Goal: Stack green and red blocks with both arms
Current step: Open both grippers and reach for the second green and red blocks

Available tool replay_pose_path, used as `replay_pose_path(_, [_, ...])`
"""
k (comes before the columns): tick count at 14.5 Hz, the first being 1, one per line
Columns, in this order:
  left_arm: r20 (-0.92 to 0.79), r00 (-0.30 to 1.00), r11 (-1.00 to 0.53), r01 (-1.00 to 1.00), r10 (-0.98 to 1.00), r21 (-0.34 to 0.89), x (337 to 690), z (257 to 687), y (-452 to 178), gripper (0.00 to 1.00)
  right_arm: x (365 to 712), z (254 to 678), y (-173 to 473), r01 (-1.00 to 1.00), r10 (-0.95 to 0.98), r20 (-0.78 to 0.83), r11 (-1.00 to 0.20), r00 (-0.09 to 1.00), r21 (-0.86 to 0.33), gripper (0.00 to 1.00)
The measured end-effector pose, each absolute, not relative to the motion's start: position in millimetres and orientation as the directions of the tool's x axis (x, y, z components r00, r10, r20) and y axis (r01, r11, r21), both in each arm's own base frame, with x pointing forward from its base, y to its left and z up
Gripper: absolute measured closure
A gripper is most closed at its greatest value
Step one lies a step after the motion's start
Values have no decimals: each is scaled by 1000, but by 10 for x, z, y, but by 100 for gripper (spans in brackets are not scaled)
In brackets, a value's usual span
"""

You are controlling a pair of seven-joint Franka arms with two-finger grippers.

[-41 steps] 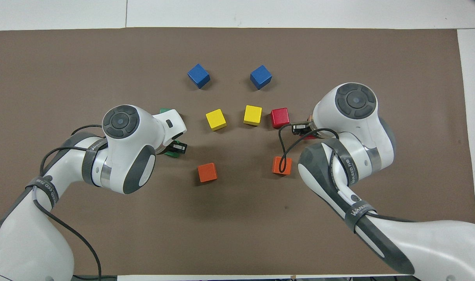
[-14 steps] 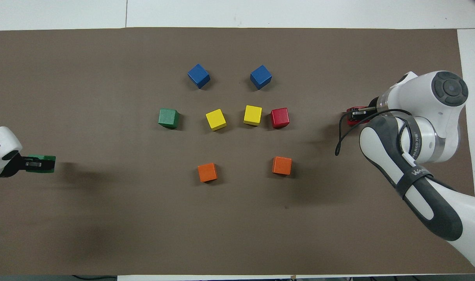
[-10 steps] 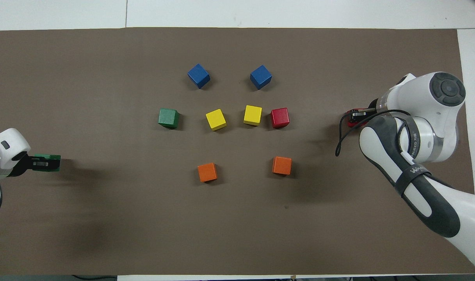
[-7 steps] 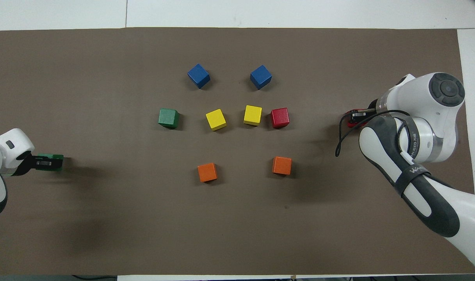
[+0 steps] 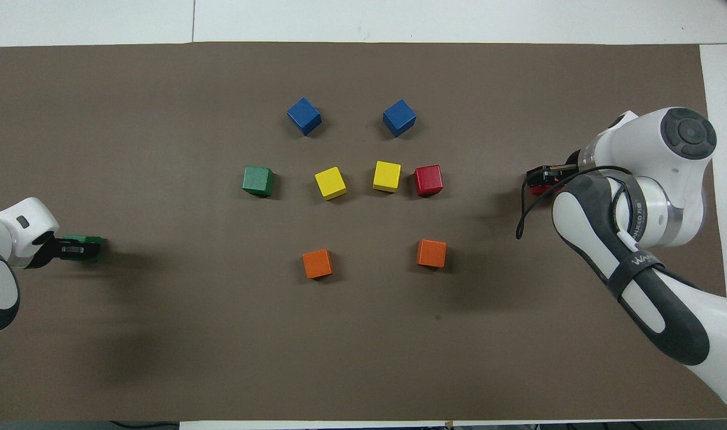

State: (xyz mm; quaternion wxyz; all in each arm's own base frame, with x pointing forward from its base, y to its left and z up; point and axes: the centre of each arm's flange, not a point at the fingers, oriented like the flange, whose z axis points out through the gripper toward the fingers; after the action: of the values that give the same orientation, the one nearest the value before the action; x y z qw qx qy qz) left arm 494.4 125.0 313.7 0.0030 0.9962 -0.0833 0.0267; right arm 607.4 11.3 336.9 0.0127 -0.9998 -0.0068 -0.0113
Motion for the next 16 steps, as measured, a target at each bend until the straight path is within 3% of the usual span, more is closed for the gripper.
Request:
replay_pose_path(4, [53, 985, -986, -165, -165, 2, 4928, 3078, 1247, 45, 6226, 4396, 243, -18, -17, -20, -999, 1000, -32, 0])
replay_pose_path(6, [53, 985, -986, -165, -165, 2, 4928, 3078, 1247, 45, 6305, 4736, 643, -62, -62, -1, -998, 998, -27, 0])
replay_pose_path(9, [50, 985, -986, -166, -166, 4, 4931, 3081, 1248, 43, 6285, 4654, 1674, -91, -89, 42, -995, 995, 43, 0])
replay_pose_path(11, [36, 985, -985, -170, -169, 11, 4975, 3150, 1251, 25, 6263, 4454, 2213, -98, -96, 47, -994, 994, 37, 0])
replay_pose_path(13, [20, 984, -984, -175, -175, 20, 5085, 3329, 1256, 1, 6359, 4318, 2307, -105, -104, 42, -994, 994, 23, 0])
replay_pose_path(16, [13, 981, -981, -193, -193, 27, 5317, 3766, 1224, 0, 6489, 4189, 2318, -108, -108, 63, -994, 992, -5, 0])
